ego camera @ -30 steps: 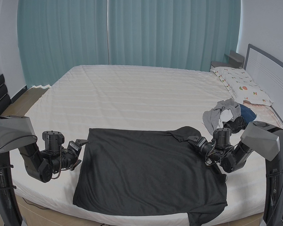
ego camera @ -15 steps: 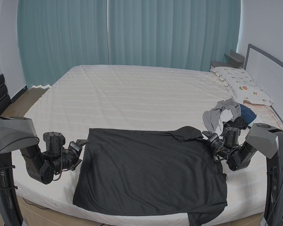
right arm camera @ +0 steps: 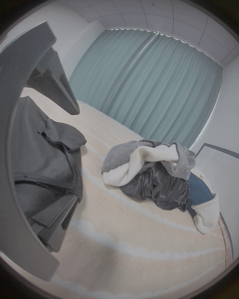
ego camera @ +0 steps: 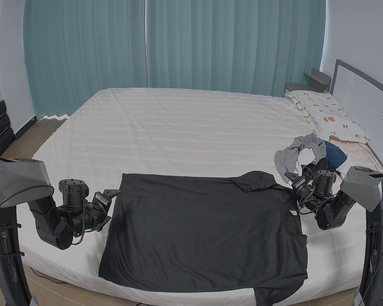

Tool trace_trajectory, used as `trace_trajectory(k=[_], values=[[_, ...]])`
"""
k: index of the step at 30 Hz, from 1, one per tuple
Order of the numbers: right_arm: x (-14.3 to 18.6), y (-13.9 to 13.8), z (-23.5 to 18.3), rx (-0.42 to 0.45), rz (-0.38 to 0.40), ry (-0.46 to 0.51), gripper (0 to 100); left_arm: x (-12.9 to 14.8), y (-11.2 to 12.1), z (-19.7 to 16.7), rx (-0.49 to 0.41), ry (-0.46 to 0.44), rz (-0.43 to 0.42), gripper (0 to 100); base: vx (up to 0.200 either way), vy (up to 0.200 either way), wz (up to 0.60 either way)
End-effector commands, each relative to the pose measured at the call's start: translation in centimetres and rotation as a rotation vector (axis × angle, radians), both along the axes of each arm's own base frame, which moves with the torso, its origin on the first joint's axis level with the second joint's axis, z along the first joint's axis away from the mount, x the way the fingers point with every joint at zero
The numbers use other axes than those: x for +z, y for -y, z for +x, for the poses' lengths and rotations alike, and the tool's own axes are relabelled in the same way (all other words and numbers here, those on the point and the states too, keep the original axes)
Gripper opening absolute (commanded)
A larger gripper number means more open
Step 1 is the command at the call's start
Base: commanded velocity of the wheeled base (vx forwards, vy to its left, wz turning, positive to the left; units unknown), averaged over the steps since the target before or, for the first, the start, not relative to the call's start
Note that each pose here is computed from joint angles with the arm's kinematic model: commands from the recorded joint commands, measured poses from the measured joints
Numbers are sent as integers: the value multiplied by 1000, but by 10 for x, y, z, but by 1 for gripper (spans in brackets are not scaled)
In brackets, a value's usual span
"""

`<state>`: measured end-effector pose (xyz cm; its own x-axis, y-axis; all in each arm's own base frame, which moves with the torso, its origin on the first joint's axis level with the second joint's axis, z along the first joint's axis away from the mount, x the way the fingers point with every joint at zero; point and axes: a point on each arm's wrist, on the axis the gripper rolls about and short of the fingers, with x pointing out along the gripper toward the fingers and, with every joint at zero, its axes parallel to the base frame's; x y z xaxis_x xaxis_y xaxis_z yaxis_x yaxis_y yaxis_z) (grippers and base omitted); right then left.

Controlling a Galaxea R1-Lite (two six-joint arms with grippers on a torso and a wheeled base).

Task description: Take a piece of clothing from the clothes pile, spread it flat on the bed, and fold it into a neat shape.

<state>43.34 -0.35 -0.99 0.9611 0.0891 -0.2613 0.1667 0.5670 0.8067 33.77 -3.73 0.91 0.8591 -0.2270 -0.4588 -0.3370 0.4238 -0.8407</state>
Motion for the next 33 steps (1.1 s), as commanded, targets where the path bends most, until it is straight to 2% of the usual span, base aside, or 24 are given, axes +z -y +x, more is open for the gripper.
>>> trace_trajectory(k=[1, 7, 12, 22, 24, 26, 31, 33], values=[[4, 1, -9, 34, 10, 11, 100, -1, 0, 0, 0, -3, 0, 100, 0, 0, 0], [10, 5, -29, 148, 37, 57, 100, -2, 0, -1, -7, -4, 14, 100, 0, 0, 0], [9, 7, -42, 238, 57, 31, 100, -2, 0, 0, -7, -1, 13, 100, 0, 0, 0], [15, 7, -45, 242, 60, 31, 100, -1, 0, 0, -7, 2, 13, 100, 0, 0, 0], [13, -4, -47, 259, 61, 17, 100, -2, 0, 0, -7, 0, 13, 100, 0, 0, 0], [10, -32, -44, 284, 51, -6, 100, -2, 0, 0, -5, -1, 13, 100, 0, 0, 0], [7, -79, -27, 291, 18, -128, 100, -2, 0, 0, 3, -1, 18, 100, 0, 0, 0], [12, -90, -19, 278, 2, -142, 100, -2, 0, 0, 4, -2, 19, 100, 0, 0, 0]])
